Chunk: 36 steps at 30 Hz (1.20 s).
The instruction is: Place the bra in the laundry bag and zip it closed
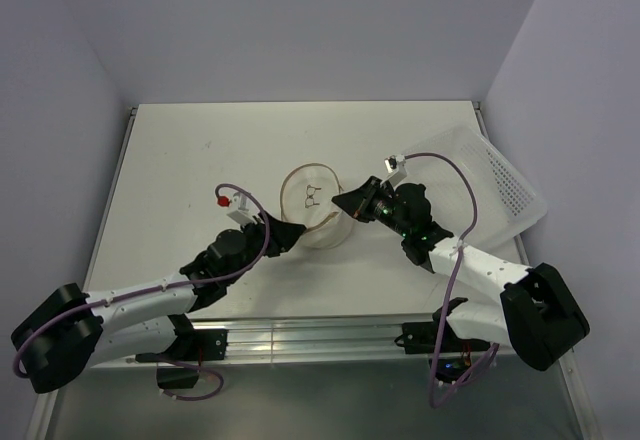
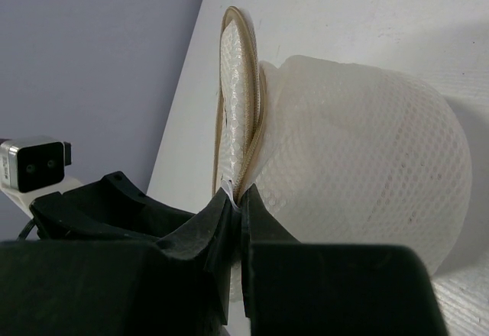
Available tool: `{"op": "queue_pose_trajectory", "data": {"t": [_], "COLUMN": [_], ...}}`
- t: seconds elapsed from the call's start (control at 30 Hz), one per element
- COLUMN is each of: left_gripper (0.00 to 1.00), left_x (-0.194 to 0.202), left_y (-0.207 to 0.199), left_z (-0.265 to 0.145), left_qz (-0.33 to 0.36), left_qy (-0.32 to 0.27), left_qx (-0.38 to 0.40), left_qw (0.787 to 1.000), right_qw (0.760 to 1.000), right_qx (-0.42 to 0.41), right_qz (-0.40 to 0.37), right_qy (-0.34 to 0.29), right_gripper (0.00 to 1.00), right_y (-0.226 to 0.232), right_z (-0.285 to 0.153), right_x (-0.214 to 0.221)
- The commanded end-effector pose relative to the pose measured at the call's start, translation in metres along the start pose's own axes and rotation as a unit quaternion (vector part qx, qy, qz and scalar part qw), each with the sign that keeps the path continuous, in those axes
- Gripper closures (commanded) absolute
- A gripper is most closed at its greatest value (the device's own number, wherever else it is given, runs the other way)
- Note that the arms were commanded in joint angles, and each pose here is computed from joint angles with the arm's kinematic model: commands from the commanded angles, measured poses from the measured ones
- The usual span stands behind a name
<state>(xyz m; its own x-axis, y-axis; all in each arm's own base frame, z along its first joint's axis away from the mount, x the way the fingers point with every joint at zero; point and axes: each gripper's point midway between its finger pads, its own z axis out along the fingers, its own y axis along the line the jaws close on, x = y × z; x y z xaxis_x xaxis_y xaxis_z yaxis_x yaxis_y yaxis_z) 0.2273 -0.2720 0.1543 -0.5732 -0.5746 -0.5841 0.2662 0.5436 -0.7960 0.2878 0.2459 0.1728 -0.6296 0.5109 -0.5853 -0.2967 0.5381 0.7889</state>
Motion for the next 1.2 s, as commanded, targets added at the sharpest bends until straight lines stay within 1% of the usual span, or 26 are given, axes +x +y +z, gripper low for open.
{"op": "queue_pose_trajectory", "data": {"t": [0.0, 0.17, 0.33, 0.5, 0.8, 0.93, 0.97, 1.0, 1.07, 1.1, 1.17], "left_gripper": [0.50, 0.50, 0.52, 0.53, 0.60, 0.70, 0.74, 0.80, 0.86, 0.91, 0.94], "left_x": [-0.007, 0.001, 0.007, 0.005, 0.006, 0.004, 0.002, 0.001, -0.002, -0.002, -0.004], "left_y": [0.001, 0.020, 0.011, -0.001, -0.007, -0.008, -0.009, -0.006, -0.007, -0.006, -0.006], "left_z": [0.002, -0.001, 0.001, 0.001, 0.000, 0.000, -0.002, -0.002, -0.003, -0.003, -0.004], "left_qz": [-0.012, -0.016, -0.022, -0.024, -0.042, -0.044, -0.044, -0.042, -0.039, -0.038, -0.038], "left_qy": [-0.016, -0.013, -0.002, -0.003, -0.005, -0.009, -0.013, -0.016, -0.020, -0.020, -0.024], "left_qx": [-0.007, -0.034, -0.002, 0.026, 0.050, 0.051, 0.053, 0.047, 0.046, 0.042, 0.043], "left_qw": [1.000, 0.999, 1.000, 0.999, 0.998, 0.998, 0.998, 0.998, 0.998, 0.998, 0.998], "right_qw": [0.999, 0.999, 0.999, 0.999, 0.999, 0.999, 0.999, 0.999, 0.999, 0.999, 0.999], "right_qx": [-0.042, -0.039, -0.040, -0.039, -0.044, -0.043, -0.042, -0.041, -0.040, -0.041, -0.041], "right_qz": [-0.010, -0.008, -0.008, -0.009, -0.005, -0.007, -0.007, -0.007, -0.007, -0.006, -0.005], "right_qy": [-0.022, -0.025, -0.026, -0.026, -0.020, -0.021, -0.022, -0.022, -0.021, -0.020, -0.020], "right_gripper": [1.00, 1.00, 1.00, 1.00, 1.00, 1.00, 1.00, 1.00, 1.00, 1.00, 1.00], "right_y": [0.023, 0.022, 0.022, 0.021, 0.022, 0.022, 0.022, 0.020, 0.020, 0.020, 0.020], "right_z": [-0.005, -0.005, -0.006, -0.006, -0.004, -0.005, -0.005, -0.005, -0.004, -0.004, -0.004], "right_x": [-0.012, -0.013, -0.013, -0.013, -0.010, -0.010, -0.011, -0.010, -0.010, -0.009, -0.009]}}
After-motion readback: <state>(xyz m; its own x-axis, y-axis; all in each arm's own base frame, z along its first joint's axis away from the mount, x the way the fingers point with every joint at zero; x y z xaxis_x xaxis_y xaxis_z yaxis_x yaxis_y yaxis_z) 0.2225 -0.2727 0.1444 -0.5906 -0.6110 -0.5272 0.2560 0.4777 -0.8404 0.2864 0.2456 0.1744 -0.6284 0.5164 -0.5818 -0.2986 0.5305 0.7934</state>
